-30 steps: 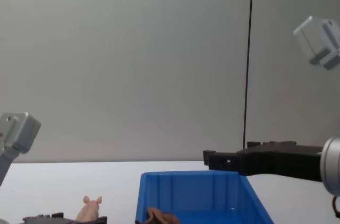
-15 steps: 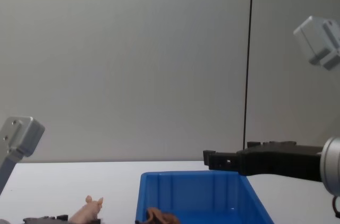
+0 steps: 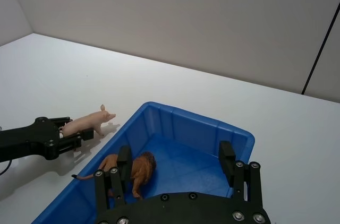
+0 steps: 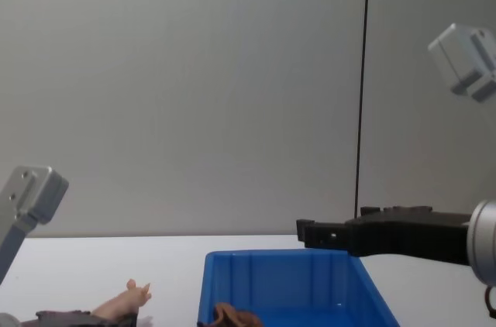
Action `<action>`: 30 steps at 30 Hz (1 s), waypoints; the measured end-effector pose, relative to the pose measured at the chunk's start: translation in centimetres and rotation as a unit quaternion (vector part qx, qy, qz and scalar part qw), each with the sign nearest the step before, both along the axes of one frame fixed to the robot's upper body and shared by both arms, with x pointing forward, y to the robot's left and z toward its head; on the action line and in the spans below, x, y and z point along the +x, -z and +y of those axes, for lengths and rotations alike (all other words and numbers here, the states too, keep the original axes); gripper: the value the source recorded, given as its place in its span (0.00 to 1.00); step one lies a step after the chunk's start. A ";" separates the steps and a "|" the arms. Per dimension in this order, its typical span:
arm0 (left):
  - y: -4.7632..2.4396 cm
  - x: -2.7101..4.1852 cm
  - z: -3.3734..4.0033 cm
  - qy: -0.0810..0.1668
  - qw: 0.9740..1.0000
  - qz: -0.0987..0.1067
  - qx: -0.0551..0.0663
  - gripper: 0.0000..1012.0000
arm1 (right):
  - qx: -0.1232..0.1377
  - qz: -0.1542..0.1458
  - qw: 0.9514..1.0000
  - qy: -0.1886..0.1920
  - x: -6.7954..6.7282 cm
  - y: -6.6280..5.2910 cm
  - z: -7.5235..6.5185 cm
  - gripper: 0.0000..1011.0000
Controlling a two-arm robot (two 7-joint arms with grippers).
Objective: Pick up the two dolls from the table and place them into the box.
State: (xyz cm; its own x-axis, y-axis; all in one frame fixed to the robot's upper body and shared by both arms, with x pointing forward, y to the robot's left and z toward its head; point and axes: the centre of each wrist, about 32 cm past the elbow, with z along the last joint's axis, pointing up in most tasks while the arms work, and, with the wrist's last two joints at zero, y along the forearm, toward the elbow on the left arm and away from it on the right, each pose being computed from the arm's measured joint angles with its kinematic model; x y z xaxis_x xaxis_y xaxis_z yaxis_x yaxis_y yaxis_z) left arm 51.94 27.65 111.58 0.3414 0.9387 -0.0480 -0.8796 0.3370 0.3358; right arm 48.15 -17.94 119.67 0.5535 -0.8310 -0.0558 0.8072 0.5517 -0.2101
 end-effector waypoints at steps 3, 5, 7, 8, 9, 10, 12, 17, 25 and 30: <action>-0.14 0.12 0.05 0.003 1.000 -0.005 0.000 0.39 | 0.000 0.000 1.000 0.000 0.0 0.0 0.0 0.99; -0.22 0.18 0.08 0.004 1.000 -0.008 0.000 0.39 | 0.000 0.000 1.000 0.000 0.0 0.0 0.0 0.99; -0.33 0.25 0.13 0.005 1.000 -0.013 0.000 0.39 | 0.000 0.000 1.000 0.000 0.0 0.0 0.0 0.99; -0.46 0.32 0.17 0.008 1.000 -0.018 0.000 0.39 | 0.000 0.000 1.000 0.000 0.0 0.0 0.0 0.99; -0.55 0.36 0.20 0.009 1.000 -0.021 0.000 0.39 | 0.000 0.000 1.000 0.000 0.0 0.0 0.0 0.99; -0.78 0.46 0.26 0.011 1.000 -0.028 0.000 0.39 | 0.000 0.000 1.000 0.000 0.0 0.0 0.0 0.99; -1.02 0.55 0.31 0.014 0.999 -0.035 0.000 0.39 | 0.000 0.000 1.000 0.000 0.0 0.0 0.0 0.99; -2.15 0.99 0.54 0.029 0.997 -0.066 -0.001 0.39 | 0.000 0.000 1.000 0.000 0.0 0.0 0.0 0.99; -4.24 1.96 0.72 0.063 0.992 -0.111 -0.004 0.39 | 0.000 0.000 1.000 0.000 0.0 0.0 0.0 0.99; -5.48 2.83 0.57 0.093 0.986 -0.135 -0.007 0.39 | 0.000 0.000 1.000 0.000 0.0 0.0 0.0 0.99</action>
State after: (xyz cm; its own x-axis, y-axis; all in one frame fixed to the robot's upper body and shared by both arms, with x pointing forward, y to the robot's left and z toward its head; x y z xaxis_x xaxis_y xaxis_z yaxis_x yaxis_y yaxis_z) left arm 54.77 28.21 117.06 0.5103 0.8582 0.0555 -0.8584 0.5045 0.0924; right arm 48.15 -17.94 119.67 0.5535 -0.8310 -0.0558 0.8072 0.5517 -0.2101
